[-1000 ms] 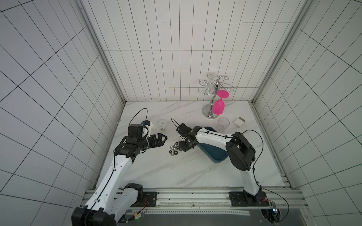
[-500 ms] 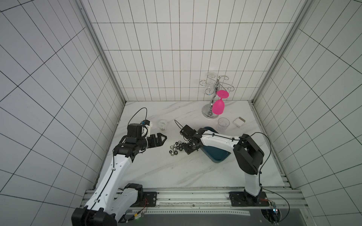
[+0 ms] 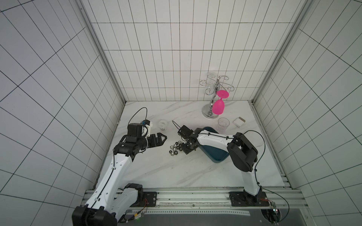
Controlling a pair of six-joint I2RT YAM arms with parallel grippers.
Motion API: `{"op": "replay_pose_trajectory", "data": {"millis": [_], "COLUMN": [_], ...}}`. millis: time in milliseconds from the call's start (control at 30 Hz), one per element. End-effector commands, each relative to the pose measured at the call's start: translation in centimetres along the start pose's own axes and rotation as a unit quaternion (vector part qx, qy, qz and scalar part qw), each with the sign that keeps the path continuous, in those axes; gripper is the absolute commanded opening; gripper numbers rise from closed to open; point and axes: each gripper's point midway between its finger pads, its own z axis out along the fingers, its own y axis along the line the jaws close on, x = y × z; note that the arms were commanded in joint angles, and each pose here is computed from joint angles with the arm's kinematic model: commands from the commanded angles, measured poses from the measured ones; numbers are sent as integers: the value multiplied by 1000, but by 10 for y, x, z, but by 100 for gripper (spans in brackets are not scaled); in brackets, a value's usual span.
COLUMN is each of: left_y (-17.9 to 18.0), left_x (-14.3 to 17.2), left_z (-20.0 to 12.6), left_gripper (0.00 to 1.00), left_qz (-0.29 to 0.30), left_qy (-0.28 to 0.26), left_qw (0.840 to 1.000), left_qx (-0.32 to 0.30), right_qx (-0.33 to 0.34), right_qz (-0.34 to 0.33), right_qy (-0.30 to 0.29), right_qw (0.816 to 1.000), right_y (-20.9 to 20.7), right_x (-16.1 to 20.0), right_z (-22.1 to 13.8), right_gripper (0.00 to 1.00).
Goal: Put the nuts on the desktop into the storage box
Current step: Pick up the nut from the center of the board.
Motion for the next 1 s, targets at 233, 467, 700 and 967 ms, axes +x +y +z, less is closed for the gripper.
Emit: {"op": "replay_pose_trajectory", "data": {"millis": [233,467,700,967], "left_y": [-3,-1,-9,-30], "left_x": [-10,-9,-12,-14], "left_z": [-9,-11,-6,8], "left_gripper": [98,99,98,98], "left_qz": [16,14,10,5], "left_qy": [-12,-16,-13,-2], "left_qw": [1000,1000,1000,998], "left_qx": [-2,-3,25,69], "right_qx": [-8,-4,1,37], "right_qz": [-14,-12,10,118], "right_qy": [8,-2,-83,-112], "right_qw": [1000,1000,996,986], "right_y": [10,11,3,-74], "right_x": [-17,-22,-38,-4], "right_z": [16,7,-64,-120], "right_gripper": [45,20,18,18]}}
